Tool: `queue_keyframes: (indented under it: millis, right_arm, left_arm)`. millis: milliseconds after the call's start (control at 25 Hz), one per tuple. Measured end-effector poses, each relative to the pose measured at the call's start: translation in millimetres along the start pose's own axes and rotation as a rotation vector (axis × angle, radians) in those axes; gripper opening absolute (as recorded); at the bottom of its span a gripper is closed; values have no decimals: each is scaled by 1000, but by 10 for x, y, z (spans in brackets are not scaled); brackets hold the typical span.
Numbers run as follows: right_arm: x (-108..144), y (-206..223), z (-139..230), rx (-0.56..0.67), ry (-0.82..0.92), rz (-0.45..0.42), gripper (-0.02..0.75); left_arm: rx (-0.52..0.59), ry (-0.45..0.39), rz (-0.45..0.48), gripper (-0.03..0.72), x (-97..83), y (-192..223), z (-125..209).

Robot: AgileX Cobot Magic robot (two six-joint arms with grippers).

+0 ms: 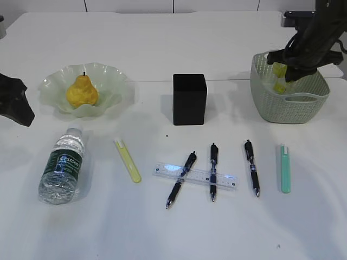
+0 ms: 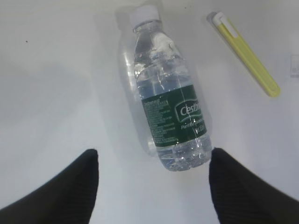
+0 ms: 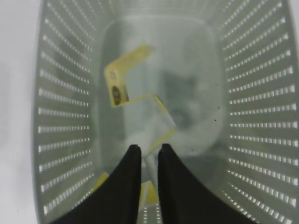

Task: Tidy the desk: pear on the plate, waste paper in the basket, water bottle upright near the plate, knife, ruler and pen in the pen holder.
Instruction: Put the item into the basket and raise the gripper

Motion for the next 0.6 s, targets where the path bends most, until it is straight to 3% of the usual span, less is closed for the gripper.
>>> queue_keyframes:
  millis: [200, 280, 400, 600]
  right_arm:
    - [2, 38, 8, 4, 28, 0, 397]
    - [3, 2, -26, -2, 30, 0, 478]
    - [23, -88, -82, -1, 43, -16, 522]
    - [101, -441, -131, 4, 42, -98, 533]
  left_arm:
    - [0, 0, 1, 519, -1, 0, 0]
    - [0, -1, 2, 519, -2, 0, 0]
    - [0, -1, 2, 519, -2, 0, 0]
    - [0, -1, 2, 519, -2, 0, 0]
Point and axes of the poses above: a point on each arm's last joint axis where the gripper is mounted, y pointing out along that axis toward the gripper, x along the wrist's bending axis when the last joint is at zero, z = x × y, the point moved 3 cm from there along y, pointing out along that axis toward the gripper, and after that the axes turned 4 degrees about y, right-handed, at the moved point
